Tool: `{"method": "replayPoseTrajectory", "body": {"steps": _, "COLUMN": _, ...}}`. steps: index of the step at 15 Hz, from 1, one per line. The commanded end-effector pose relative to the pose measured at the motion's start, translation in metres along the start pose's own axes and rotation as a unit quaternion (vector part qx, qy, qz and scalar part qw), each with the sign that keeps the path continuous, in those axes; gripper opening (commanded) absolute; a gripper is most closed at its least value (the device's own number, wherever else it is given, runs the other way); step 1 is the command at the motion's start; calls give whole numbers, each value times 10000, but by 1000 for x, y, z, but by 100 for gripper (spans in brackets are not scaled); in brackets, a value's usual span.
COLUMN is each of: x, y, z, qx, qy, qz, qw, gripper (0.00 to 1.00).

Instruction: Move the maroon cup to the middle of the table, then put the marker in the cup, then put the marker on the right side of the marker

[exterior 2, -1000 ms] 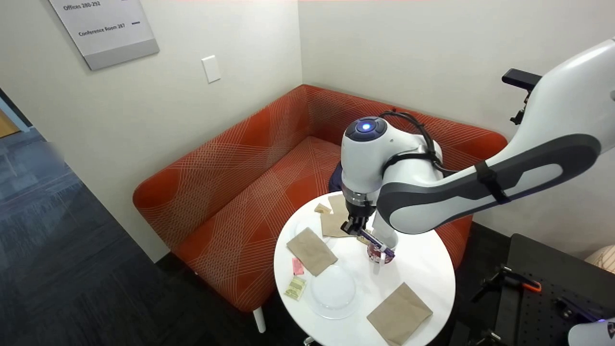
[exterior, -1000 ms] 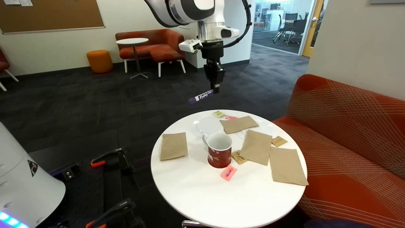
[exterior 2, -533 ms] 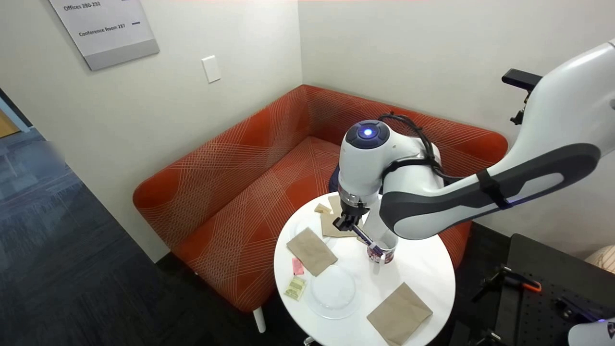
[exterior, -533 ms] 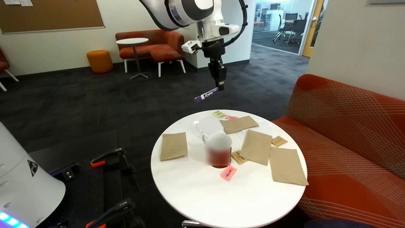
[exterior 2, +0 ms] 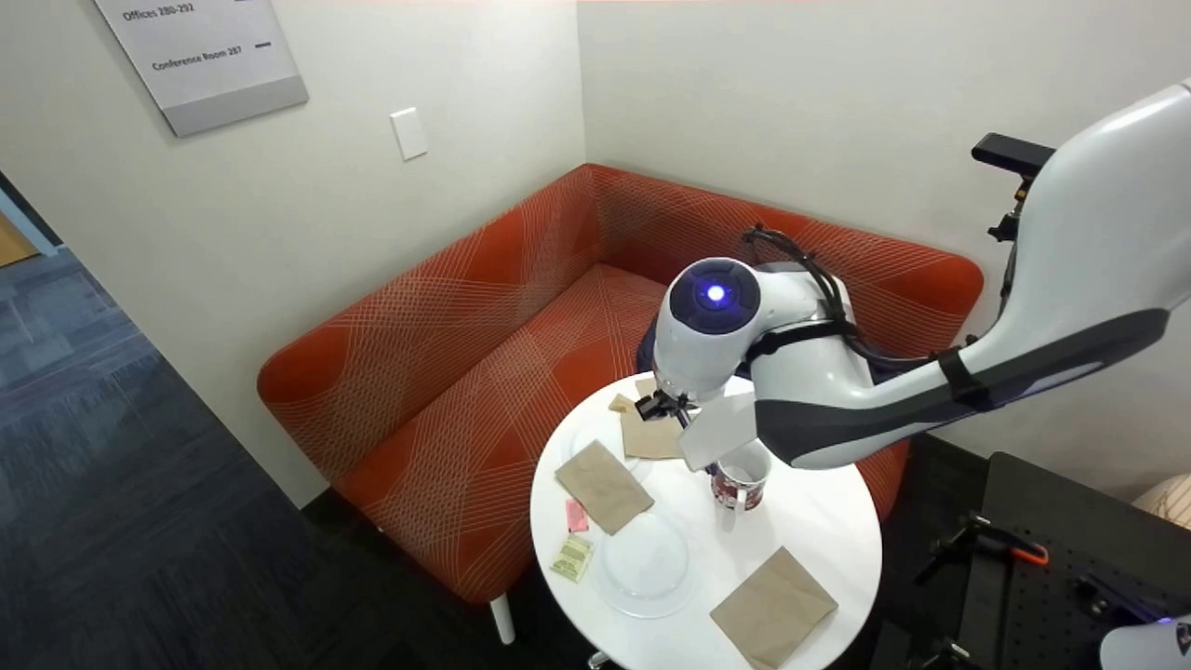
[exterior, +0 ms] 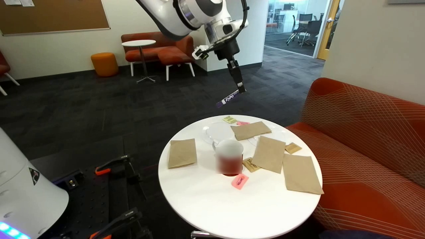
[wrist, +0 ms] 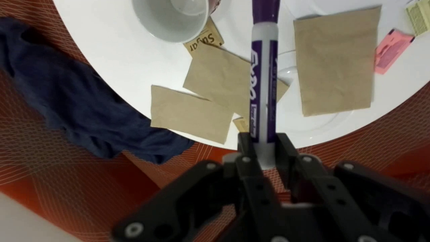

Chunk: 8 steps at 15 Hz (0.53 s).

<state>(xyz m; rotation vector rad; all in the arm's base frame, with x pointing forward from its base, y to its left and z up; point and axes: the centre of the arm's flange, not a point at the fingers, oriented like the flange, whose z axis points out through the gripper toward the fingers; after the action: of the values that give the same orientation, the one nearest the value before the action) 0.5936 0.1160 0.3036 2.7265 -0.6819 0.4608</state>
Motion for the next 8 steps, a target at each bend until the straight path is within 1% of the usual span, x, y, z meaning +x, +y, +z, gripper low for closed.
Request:
{"method": "replayPoseTrajectory", "body": {"steps": 1, "x": -8, "y": 2, "z": 0, "qx": -430, "qy": 408, "qz": 597, "qw": 9965, "gripper": 5}}
{"method": "replayPoseTrajectory", "body": {"steps": 4, "x": -11, "y": 4, "z": 0, "qx": -759, "qy": 705, "qz": 967, "qw": 9899, "gripper": 5}}
{"method": "replayPoseTrajectory", "body": {"steps": 6, "x": -14, "y": 6, "z": 1, "qx": -1022, "qy": 878, "qz": 1201, "qw": 9836, "gripper": 5}}
{"method": "replayPoseTrajectory", "body": {"steps": 8, "x": -18, "y": 8, "z": 3, "qx": -1273, "qy": 1076, "qz": 1443, "qw": 9754, "gripper": 5}}
